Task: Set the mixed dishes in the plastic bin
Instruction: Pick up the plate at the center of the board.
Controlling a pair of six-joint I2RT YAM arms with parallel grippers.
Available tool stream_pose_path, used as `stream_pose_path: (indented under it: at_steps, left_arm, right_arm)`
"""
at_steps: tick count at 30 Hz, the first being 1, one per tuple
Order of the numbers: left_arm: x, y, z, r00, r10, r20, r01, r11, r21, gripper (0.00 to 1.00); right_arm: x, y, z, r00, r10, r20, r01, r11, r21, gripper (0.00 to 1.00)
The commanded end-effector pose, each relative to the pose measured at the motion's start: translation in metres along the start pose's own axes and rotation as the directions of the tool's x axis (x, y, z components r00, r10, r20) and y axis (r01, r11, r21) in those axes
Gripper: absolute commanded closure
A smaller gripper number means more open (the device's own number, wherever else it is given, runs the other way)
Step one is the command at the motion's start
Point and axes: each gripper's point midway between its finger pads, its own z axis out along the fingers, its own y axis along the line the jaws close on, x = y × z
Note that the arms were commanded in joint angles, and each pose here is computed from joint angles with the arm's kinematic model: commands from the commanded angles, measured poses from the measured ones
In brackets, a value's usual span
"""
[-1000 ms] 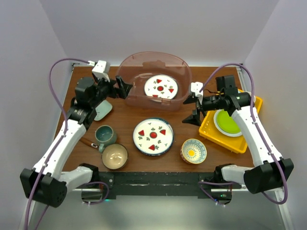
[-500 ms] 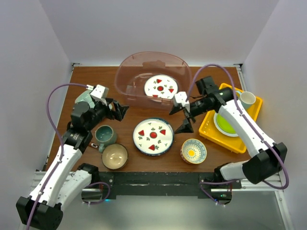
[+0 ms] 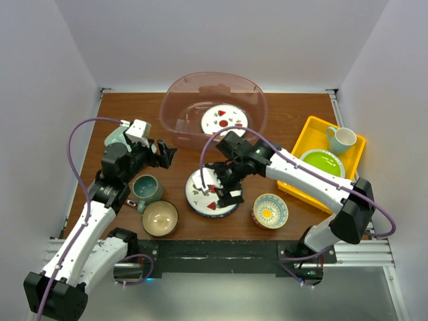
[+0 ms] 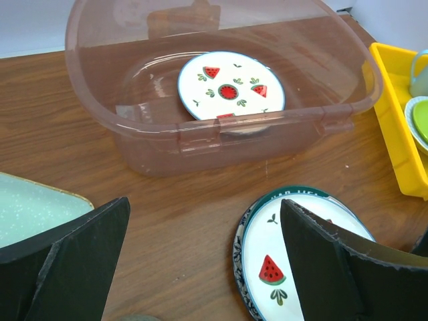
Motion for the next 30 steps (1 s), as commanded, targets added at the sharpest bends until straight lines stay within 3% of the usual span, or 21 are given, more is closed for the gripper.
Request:
stream_pose_path:
  at_steps: [1,16,30]
  left_arm:
    - [-0.012,0.012,0.0,0.999,0.03,0.045,-0.027,0.998,-0.064,0.0]
    - [-0.009,0.025,-0.002,0.999,0.027,0.033,-0.022,0.991,-0.134,0.0]
    - [-0.008,0.026,-0.002,0.999,0.025,0.03,-0.02,0.989,-0.144,0.0]
  right_arm:
    - [0.004,-0.024,0.01,0.996,0.012,-0.09,0.002,0.988,0.152,0.02]
    - [0.021,0.014,0.089,0.977,-0.045,-0.209,0.072,0.989,0.126,0.03]
    - [0.046,0.014,0.103,0.955,-0.014,-0.296,0.097,0.958,0.268,0.26]
